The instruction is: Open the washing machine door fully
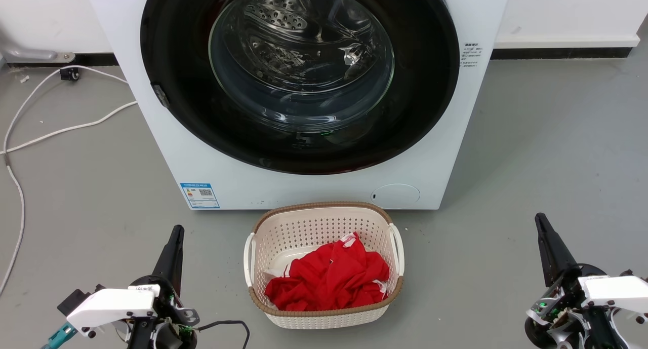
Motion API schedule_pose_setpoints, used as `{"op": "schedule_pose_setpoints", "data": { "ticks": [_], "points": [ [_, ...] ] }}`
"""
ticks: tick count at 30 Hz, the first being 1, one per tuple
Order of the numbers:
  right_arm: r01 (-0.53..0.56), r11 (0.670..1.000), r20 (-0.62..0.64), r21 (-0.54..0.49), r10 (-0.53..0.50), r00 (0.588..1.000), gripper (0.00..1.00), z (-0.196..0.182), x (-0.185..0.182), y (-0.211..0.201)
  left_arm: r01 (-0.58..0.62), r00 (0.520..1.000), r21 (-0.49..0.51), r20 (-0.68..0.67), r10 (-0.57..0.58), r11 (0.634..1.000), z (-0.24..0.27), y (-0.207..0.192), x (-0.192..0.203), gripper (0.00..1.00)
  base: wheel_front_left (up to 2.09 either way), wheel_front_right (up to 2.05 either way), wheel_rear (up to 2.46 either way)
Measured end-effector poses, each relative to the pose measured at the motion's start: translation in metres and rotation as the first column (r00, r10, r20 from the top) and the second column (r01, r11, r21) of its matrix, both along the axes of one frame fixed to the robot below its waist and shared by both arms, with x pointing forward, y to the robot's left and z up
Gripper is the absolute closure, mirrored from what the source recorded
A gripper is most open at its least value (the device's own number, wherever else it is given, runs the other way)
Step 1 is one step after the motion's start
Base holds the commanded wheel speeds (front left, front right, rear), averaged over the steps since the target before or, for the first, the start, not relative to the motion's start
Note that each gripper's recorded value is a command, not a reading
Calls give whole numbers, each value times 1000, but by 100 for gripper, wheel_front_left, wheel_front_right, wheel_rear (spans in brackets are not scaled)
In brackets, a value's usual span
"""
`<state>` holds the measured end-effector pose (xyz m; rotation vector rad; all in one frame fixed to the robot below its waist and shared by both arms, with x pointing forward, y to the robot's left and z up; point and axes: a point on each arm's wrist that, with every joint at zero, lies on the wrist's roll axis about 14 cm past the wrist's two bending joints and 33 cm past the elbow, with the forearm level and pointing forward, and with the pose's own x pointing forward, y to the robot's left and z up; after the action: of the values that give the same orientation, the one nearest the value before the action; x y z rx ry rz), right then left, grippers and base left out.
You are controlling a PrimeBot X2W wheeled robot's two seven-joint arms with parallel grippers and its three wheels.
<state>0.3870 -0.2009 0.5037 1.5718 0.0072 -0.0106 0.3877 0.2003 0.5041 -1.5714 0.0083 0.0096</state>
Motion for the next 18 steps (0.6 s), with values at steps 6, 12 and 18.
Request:
{"op": "schedule_pose_setpoints", "data": {
  "ticks": [6, 12, 18],
  "points": [
    [-1, 1000, 0, 0, 1, 1000, 100, 0, 0, 0, 1, 1000, -1, 0, -1, 1000, 0, 0, 0, 100, 0, 0, 0],
    [0, 1000, -22, 4, 0, 1000, 0, -7, -3, 1, 0, 1000, -5, -22, 0, 1000, -7, -1, -3, 0, 0, 0, 0],
    [16, 1000, -45, 5, -16, 999, 0, -16, -8, 0, 1, 999, 2, -50, -1, 1000, -17, -6, -7, 0, 0, 0, 0]
  ]
}}
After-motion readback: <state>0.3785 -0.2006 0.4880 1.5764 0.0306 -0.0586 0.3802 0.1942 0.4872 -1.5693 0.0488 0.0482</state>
